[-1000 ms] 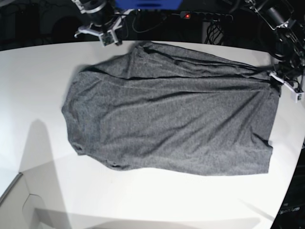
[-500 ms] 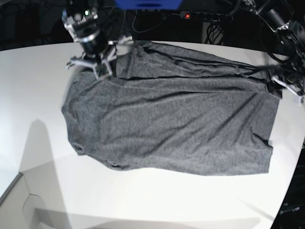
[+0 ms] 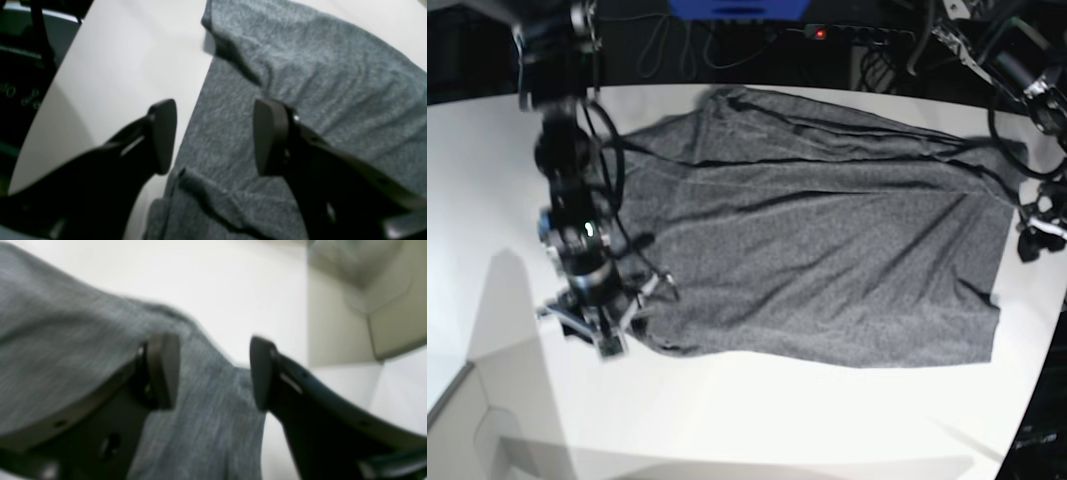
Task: Layout the t-shirt on the table in an organized manner, then fold the t-shirt properly
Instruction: 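Release the shirt and move the right gripper to the hem corner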
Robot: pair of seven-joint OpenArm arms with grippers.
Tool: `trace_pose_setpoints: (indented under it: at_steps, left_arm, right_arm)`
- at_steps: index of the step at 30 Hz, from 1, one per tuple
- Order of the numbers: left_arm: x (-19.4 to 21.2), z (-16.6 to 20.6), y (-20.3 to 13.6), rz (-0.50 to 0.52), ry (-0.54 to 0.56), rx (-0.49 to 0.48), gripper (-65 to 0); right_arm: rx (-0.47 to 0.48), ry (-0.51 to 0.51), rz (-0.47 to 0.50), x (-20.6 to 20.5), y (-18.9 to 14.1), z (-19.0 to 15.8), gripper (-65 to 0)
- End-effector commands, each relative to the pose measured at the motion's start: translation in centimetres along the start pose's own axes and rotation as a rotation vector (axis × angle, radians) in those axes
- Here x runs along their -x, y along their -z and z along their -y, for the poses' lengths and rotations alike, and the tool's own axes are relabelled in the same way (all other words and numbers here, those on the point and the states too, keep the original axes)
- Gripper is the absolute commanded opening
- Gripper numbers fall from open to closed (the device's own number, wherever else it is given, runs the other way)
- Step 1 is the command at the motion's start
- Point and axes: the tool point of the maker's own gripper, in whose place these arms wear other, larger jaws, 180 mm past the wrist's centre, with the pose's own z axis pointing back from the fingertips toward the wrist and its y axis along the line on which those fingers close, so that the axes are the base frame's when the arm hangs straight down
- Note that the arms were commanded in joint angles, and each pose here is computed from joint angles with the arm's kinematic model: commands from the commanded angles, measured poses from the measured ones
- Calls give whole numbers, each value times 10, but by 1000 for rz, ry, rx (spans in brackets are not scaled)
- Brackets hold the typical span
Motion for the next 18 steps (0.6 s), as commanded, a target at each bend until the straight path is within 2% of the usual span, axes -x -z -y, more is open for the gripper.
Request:
trace_pose_setpoints:
  at_steps: [1,4,8,12,18]
  left_arm:
    - [-20,-1,-5,58,21,-1,-294]
    - [-16,-3,-9,49,33,-10,-294]
    - [-3,-14,-17,8,56,-34,-294]
    - [0,-23,-21,-7,65,-49,-294]
    - [-2,-36,-29,15,31,-84,-294]
  right_arm:
    - [19,-2,46,-25,14,12,-288]
    - [0,0,11,-26,56,21,-285]
    - [-70,-1,10,-24,87,18,-286]
    - [-91,30,-20,-11,107,21,-286]
    - [-126,48,-79,14,111,4,-286]
